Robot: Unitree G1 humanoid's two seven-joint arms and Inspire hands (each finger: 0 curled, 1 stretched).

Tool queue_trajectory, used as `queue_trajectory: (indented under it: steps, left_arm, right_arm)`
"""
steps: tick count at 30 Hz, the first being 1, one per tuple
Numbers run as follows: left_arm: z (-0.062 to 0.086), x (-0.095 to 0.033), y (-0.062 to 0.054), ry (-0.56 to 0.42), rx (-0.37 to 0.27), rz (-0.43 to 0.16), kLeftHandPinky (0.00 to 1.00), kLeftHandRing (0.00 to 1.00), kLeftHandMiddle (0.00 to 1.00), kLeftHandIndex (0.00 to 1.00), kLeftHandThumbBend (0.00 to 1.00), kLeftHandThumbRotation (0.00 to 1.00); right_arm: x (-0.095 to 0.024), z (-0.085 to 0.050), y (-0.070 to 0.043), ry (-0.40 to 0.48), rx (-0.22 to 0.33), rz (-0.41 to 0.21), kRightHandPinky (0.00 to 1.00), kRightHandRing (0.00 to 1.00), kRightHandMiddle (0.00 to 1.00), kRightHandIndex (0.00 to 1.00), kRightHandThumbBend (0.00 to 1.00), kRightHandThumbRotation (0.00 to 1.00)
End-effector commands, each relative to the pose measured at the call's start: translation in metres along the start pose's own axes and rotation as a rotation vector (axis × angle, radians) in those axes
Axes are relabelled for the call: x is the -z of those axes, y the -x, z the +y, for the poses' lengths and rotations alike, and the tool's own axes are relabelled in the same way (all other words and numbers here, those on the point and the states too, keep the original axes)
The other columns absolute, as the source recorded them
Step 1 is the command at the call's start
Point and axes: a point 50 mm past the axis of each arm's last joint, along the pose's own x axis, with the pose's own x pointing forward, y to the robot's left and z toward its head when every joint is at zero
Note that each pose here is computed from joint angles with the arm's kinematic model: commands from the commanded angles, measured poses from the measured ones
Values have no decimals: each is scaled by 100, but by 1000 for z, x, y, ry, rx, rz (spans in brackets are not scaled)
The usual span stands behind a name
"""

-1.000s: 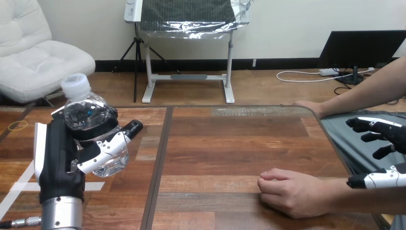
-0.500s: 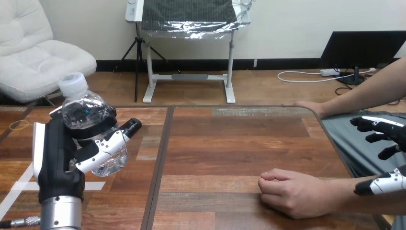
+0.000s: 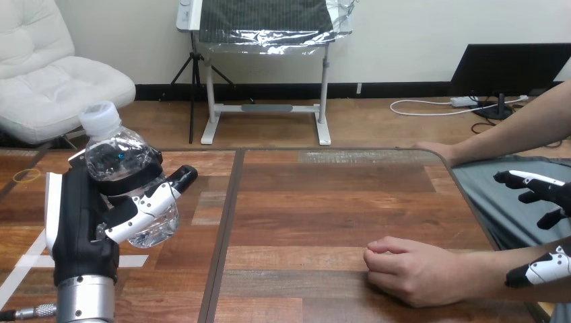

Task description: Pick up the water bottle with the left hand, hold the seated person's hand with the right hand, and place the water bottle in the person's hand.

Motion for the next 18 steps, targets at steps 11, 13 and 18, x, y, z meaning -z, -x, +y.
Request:
queue_trajectory:
  steps: [11, 13, 18]
  left_arm:
    - [-3, -21, -16, 15, 4, -123, 18, 23, 29, 37, 51, 0]
    - [-3, -21, -17, 13, 4, -123, 18, 23, 29, 37, 51, 0]
    - [-3, -21, -17, 13, 3, -121, 18, 23, 29, 37, 51, 0]
  right_arm:
    - [-11, -15, -7, 229, 20, -26, 99, 100, 99, 99, 100, 24]
    - [-11, -14, -8, 247, 17, -33, 100, 100, 98, 99, 100, 25]
    - [-14, -11, -12, 306, 0, -46, 100, 99, 98, 98, 100, 27]
